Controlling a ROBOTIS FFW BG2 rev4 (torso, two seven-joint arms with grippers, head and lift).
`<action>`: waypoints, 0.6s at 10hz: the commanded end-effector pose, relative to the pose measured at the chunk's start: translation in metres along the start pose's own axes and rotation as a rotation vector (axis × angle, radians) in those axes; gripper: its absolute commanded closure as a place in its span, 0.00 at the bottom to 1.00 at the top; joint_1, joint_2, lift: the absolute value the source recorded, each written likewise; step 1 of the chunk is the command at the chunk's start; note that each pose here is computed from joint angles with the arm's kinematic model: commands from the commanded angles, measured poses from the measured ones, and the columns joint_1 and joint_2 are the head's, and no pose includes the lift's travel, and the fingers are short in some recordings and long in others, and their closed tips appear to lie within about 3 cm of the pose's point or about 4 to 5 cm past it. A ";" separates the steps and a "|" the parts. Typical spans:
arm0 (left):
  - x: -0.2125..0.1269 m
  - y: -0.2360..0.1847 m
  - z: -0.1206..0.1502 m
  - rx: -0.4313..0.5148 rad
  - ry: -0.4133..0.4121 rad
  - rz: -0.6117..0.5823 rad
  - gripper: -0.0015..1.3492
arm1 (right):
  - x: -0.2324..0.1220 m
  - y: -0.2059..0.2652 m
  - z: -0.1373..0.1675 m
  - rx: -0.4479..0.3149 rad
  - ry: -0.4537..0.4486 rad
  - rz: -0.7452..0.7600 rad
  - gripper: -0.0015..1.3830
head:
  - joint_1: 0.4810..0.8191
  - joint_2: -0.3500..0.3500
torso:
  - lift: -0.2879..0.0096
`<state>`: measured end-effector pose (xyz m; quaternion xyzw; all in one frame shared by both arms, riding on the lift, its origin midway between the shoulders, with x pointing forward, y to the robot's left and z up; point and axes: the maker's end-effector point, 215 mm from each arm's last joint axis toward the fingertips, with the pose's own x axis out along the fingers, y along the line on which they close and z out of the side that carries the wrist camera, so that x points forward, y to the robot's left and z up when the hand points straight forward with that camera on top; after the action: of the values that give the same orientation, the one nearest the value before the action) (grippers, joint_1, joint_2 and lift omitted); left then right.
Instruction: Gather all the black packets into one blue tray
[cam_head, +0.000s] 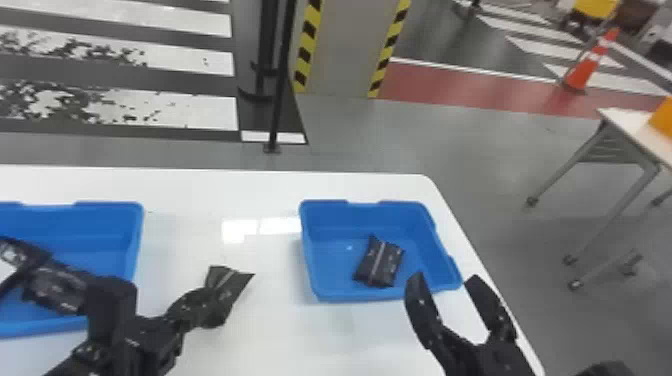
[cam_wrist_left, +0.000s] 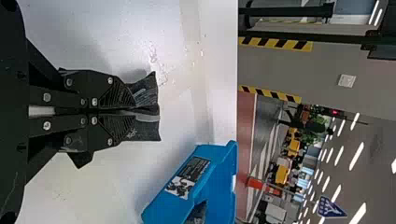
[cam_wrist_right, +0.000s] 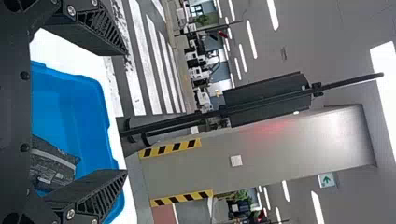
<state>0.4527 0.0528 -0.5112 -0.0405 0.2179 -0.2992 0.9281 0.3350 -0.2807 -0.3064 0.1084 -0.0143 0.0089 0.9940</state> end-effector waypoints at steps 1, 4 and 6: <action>-0.002 0.002 0.007 0.023 -0.025 0.006 0.90 | -0.001 0.000 -0.001 0.002 0.002 -0.002 0.09 | 0.63 0.04 | 0.60; -0.039 0.010 0.063 0.081 -0.166 0.047 0.90 | -0.001 -0.001 -0.001 0.006 0.001 -0.002 0.09 | 0.63 0.06 | 0.60; -0.082 0.018 0.098 0.072 -0.262 0.089 0.90 | -0.002 0.000 -0.002 0.011 0.004 -0.003 0.09 | 0.63 0.10 | 0.60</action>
<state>0.4493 0.1001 -0.4101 -0.0303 0.0998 -0.2649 0.9586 0.3336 -0.2809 -0.3079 0.1129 -0.0124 0.0077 0.9935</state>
